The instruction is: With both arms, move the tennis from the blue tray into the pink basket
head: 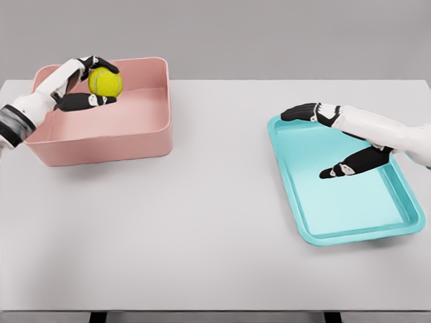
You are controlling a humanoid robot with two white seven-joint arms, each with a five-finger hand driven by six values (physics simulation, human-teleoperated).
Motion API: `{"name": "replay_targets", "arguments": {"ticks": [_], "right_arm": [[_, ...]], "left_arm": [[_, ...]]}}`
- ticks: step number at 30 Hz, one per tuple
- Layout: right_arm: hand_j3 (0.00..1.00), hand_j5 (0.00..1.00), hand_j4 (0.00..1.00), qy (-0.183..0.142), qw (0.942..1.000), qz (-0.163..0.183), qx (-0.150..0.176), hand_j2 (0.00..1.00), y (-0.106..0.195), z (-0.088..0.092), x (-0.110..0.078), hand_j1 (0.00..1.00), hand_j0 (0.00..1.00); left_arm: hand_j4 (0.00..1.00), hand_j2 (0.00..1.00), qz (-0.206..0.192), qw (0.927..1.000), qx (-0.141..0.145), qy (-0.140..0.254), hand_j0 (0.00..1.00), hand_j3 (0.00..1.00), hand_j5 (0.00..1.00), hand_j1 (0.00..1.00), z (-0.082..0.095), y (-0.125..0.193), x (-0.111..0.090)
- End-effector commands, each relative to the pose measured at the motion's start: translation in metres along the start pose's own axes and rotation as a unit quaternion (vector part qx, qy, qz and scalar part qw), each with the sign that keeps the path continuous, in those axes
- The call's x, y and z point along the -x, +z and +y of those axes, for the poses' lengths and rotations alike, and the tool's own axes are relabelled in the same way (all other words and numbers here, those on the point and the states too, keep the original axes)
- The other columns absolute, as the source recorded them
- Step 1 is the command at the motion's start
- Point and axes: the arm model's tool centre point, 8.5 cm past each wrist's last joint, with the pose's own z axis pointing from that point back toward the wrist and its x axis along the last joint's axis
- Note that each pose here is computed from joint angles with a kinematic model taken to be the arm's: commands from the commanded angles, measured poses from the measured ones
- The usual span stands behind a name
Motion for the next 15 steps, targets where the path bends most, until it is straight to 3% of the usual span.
{"name": "replay_targets", "arguments": {"ticks": [1, 3, 6, 10, 14, 15], "right_arm": [[1.00, 1.00, 1.00, -0.004, 1.0000, -0.003, 0.003, 1.00, -0.001, 0.000, -0.001, 1.00, 1.00], [1.00, 1.00, 1.00, -0.005, 1.0000, -0.002, 0.003, 1.00, -0.001, 0.001, 0.000, 1.00, 1.00], [1.00, 1.00, 1.00, -0.006, 1.0000, -0.002, 0.002, 1.00, -0.001, 0.002, 0.000, 1.00, 1.00], [1.00, 1.00, 1.00, -0.007, 1.0000, -0.002, 0.002, 1.00, 0.000, 0.002, 0.000, 1.00, 1.00], [1.00, 1.00, 1.00, -0.006, 1.0000, -0.001, 0.002, 1.00, 0.000, 0.002, 0.000, 1.00, 1.00], [1.00, 1.00, 1.00, -0.007, 1.0000, -0.002, 0.002, 1.00, 0.000, 0.002, 0.000, 1.00, 1.00]], "left_arm": [[0.55, 0.55, 0.016, 0.9998, 0.000, 0.007, 0.55, 0.55, 0.55, 0.55, 0.000, 0.002, 0.011], [0.76, 0.76, 0.020, 0.9998, 0.001, -0.003, 0.76, 0.76, 0.76, 0.76, 0.001, 0.002, 0.011], [0.98, 0.98, 0.019, 0.9998, 0.001, -0.005, 0.98, 0.98, 0.98, 0.98, 0.002, 0.002, 0.010], [1.00, 1.00, -0.009, 0.9996, 0.000, -0.028, 1.00, 1.00, 1.00, 1.00, 0.010, 0.007, 0.001], [1.00, 1.00, -0.089, 0.9924, 0.008, -0.084, 1.00, 1.00, 1.00, 1.00, 0.016, 0.017, -0.024], [1.00, 1.00, -0.132, 0.9852, 0.014, -0.108, 1.00, 1.00, 1.00, 1.00, 0.014, 0.020, -0.038]]}}
